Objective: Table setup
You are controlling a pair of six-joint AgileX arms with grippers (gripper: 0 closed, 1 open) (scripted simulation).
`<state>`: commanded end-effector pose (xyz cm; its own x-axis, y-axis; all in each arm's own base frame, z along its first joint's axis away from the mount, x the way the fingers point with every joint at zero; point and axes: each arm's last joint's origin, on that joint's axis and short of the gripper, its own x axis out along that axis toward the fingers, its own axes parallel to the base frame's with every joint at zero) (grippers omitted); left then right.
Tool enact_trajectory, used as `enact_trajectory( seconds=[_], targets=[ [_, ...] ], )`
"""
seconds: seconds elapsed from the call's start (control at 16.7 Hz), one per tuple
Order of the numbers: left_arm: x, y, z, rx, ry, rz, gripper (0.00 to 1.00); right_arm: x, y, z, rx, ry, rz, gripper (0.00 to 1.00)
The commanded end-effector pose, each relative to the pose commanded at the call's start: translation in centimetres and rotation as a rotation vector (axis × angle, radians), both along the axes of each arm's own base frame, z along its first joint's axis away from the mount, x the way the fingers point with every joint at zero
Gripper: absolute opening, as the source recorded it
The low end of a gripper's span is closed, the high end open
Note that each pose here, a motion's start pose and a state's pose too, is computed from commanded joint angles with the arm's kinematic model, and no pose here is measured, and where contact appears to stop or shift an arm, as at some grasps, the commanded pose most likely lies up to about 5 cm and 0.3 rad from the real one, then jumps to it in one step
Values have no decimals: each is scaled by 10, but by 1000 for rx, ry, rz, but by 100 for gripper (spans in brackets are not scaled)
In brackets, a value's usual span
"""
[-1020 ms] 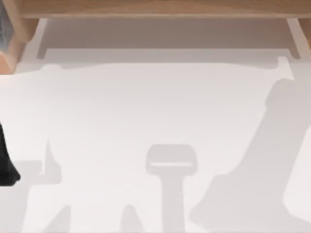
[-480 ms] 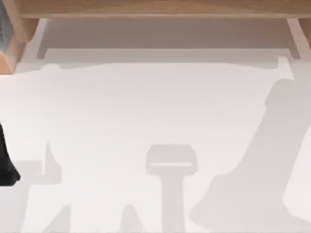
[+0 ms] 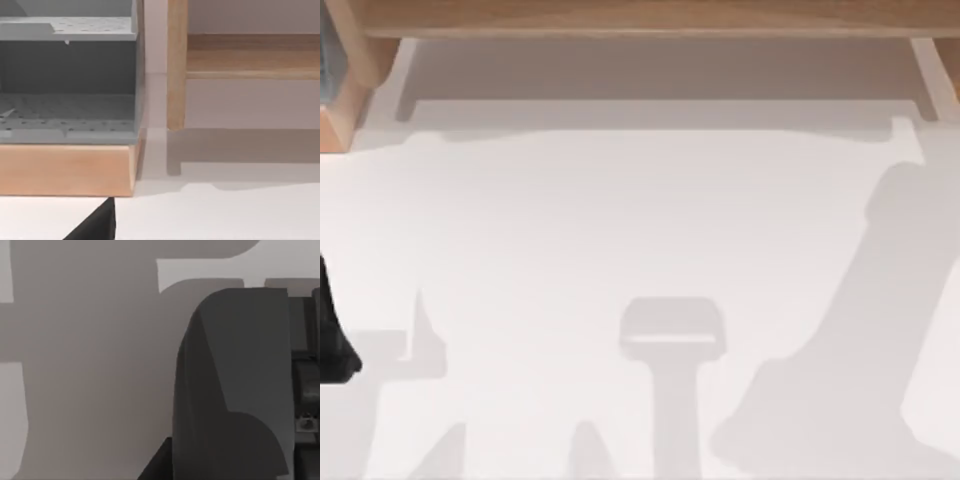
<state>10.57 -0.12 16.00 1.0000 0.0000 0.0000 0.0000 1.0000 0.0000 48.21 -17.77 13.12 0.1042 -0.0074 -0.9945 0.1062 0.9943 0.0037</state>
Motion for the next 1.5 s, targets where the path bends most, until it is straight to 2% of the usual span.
enact_trajectory(
  seconds=[0.54,0.84,1.02,1.2,1.38,1.5],
  targets=[
    [0,0,0,0,0,0,100,-1,-1,2,-1,-3,-4,0],
    [0,0,0,0,0,0,100,-10,0,28,-24,-39,38,0],
    [0,0,0,0,0,0,100,-22,1,60,-66,-112,78,0],
    [0,0,0,0,0,0,100,-40,4,106,-135,-236,114,0],
    [0,0,0,0,0,0,100,-70,6,145,-204,-337,132,0],
    [0,0,0,0,0,0,100,-95,6,158,-237,-368,131,0]
  ],
)
